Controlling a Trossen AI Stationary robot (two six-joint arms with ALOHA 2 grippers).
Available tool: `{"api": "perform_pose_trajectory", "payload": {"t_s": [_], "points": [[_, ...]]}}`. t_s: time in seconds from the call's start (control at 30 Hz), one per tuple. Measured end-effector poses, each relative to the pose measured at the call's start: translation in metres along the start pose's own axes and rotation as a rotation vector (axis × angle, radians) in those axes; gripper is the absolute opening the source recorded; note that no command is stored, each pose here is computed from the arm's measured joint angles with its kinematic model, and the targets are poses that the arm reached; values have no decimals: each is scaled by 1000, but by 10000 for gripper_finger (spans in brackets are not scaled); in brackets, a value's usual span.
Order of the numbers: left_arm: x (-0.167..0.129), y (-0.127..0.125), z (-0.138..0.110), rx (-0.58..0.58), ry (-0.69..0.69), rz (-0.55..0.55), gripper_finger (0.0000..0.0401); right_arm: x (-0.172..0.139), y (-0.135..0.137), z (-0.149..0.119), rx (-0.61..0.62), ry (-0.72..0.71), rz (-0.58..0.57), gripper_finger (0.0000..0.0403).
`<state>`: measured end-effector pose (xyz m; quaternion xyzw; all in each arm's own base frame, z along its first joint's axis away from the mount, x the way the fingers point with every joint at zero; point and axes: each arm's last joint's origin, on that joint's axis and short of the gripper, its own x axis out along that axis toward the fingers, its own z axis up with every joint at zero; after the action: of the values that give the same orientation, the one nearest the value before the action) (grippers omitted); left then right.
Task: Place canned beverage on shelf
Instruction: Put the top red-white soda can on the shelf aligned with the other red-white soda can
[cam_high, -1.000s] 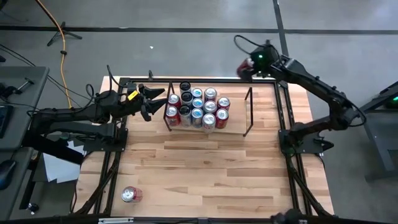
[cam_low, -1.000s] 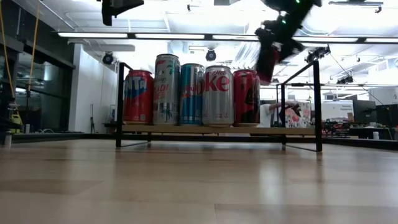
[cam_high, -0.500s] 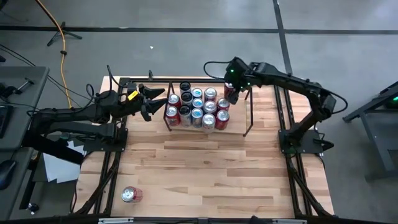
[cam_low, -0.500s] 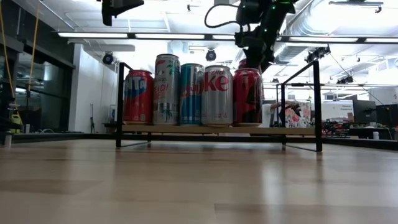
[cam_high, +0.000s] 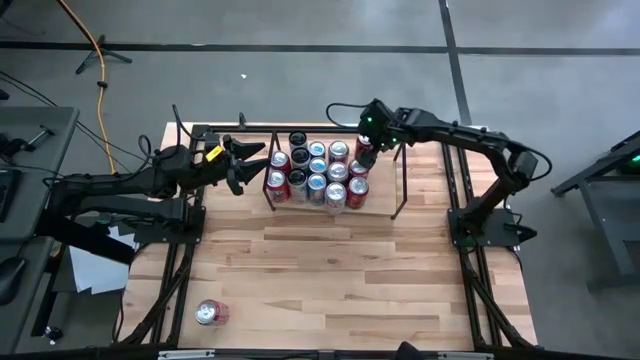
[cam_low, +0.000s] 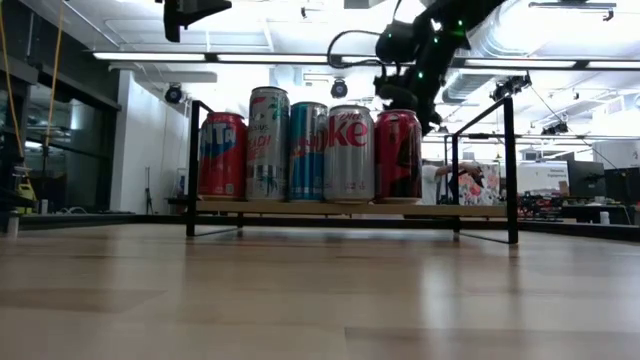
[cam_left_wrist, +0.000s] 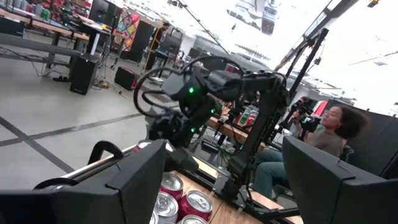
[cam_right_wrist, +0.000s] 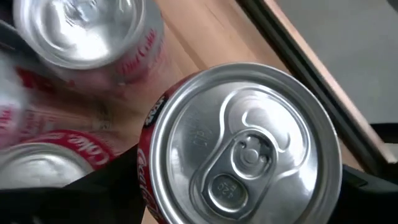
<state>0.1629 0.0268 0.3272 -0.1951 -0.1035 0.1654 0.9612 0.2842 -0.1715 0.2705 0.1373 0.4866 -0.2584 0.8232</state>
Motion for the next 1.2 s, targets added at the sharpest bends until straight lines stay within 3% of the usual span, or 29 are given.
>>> {"api": "perform_pose_trajectory", "payload": {"t_s": [0.53,0.8,1.2], "points": [[0,0,0,18,0,0,275,13,0,-9,21,-3,34,300],[0,0,0,17,0,0,275,12,0,-8,-4,-11,39,353],[0,0,0,17,1,-1,275,8,-3,-3,-1,-39,49,351]]}}
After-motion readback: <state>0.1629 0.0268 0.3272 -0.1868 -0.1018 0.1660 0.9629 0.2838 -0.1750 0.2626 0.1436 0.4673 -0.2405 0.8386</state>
